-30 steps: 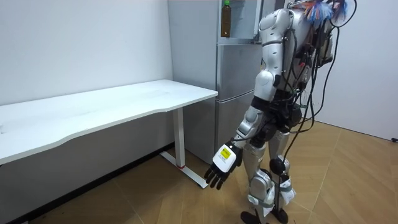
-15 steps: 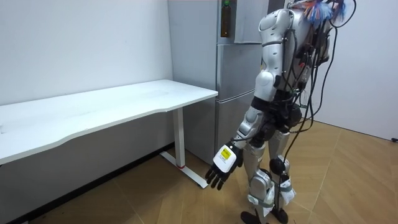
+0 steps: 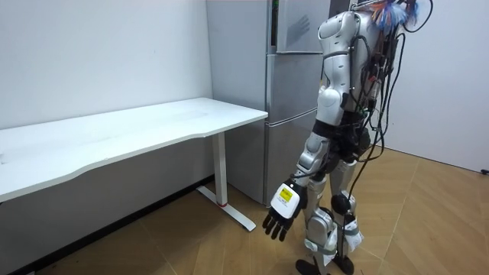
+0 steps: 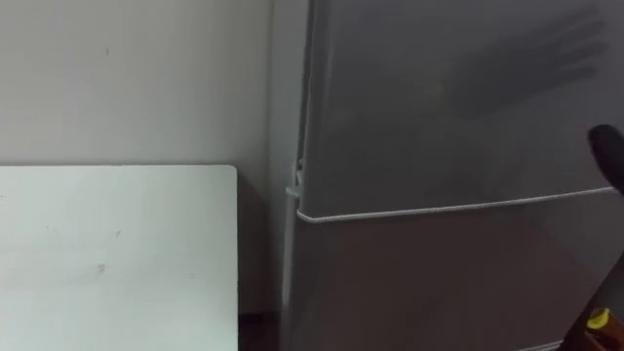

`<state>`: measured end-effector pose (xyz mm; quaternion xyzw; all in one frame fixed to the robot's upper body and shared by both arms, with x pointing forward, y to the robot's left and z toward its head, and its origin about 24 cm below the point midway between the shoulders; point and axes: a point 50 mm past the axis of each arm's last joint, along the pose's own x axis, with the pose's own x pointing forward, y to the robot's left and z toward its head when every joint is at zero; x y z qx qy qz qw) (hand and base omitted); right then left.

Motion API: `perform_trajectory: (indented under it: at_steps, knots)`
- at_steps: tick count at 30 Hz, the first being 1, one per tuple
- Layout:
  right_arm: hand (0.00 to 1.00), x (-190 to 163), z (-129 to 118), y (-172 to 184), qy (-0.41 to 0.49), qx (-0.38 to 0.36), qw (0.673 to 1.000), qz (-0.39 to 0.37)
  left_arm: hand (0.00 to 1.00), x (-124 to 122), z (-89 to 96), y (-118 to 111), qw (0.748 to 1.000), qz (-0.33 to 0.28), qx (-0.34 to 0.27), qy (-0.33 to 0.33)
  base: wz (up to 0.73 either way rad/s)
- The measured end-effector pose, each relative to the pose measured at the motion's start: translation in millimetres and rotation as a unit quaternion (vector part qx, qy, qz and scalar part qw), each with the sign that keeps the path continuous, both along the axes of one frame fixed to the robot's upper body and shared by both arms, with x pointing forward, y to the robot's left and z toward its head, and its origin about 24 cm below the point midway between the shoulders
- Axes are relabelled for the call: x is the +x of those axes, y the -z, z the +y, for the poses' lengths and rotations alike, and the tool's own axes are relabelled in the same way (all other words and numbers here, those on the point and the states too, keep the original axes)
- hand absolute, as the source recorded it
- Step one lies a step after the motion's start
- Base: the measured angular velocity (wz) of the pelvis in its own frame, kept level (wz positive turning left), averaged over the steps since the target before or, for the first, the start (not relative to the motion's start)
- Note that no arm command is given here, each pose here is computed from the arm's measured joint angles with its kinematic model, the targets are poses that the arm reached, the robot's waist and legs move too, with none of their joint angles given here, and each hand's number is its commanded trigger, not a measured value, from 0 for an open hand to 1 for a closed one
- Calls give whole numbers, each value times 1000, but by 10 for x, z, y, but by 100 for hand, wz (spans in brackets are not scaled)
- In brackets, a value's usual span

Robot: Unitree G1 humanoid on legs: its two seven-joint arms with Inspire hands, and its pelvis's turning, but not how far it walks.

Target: Put the bottle in the upper fridge

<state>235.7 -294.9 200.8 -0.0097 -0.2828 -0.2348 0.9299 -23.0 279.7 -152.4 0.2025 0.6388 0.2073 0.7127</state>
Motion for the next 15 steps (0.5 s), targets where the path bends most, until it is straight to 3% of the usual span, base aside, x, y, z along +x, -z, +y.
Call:
perform_trajectory:
  at_steps: [15]
  knots:
    - [0,214,77,71,-3,-47,998,44,0,114,26,-14,999,0,5,35,2]
